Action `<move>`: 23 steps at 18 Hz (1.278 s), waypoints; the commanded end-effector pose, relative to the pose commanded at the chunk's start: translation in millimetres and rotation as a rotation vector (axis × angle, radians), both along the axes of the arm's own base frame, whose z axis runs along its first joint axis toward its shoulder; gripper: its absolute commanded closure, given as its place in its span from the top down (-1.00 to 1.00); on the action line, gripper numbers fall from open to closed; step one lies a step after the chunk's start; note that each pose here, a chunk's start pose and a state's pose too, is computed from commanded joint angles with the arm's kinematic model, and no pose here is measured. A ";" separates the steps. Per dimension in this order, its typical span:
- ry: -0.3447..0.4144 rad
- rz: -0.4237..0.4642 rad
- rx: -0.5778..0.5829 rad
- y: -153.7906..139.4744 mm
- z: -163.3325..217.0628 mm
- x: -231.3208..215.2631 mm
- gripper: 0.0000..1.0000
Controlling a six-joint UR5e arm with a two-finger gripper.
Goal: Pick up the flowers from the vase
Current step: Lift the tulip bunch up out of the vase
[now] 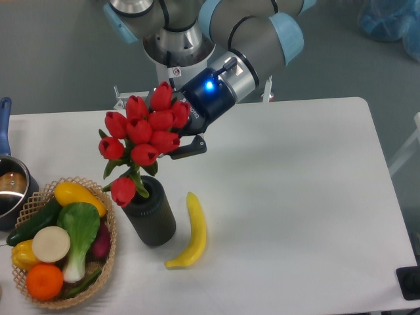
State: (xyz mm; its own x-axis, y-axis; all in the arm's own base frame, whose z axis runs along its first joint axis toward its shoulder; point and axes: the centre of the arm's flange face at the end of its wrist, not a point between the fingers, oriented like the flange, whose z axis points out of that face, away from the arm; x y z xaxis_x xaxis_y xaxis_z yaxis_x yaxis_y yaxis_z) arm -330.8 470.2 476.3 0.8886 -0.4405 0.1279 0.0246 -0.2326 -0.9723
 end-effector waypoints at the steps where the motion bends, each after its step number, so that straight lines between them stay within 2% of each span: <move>1: 0.004 0.000 0.002 0.8 3.4 -1.3 -0.35; 8: -0.003 0.042 0.002 -7.7 26.3 -18.8 -0.35; 10: 0.025 0.072 -0.016 -13.1 31.5 -30.8 -0.35; 15: 0.175 0.221 -0.277 -28.1 12.4 -65.2 -0.35; 17: 0.221 0.259 -0.340 -38.0 4.1 -76.3 -0.35; 23: 0.301 0.264 -0.410 -45.5 -7.6 -78.6 -0.35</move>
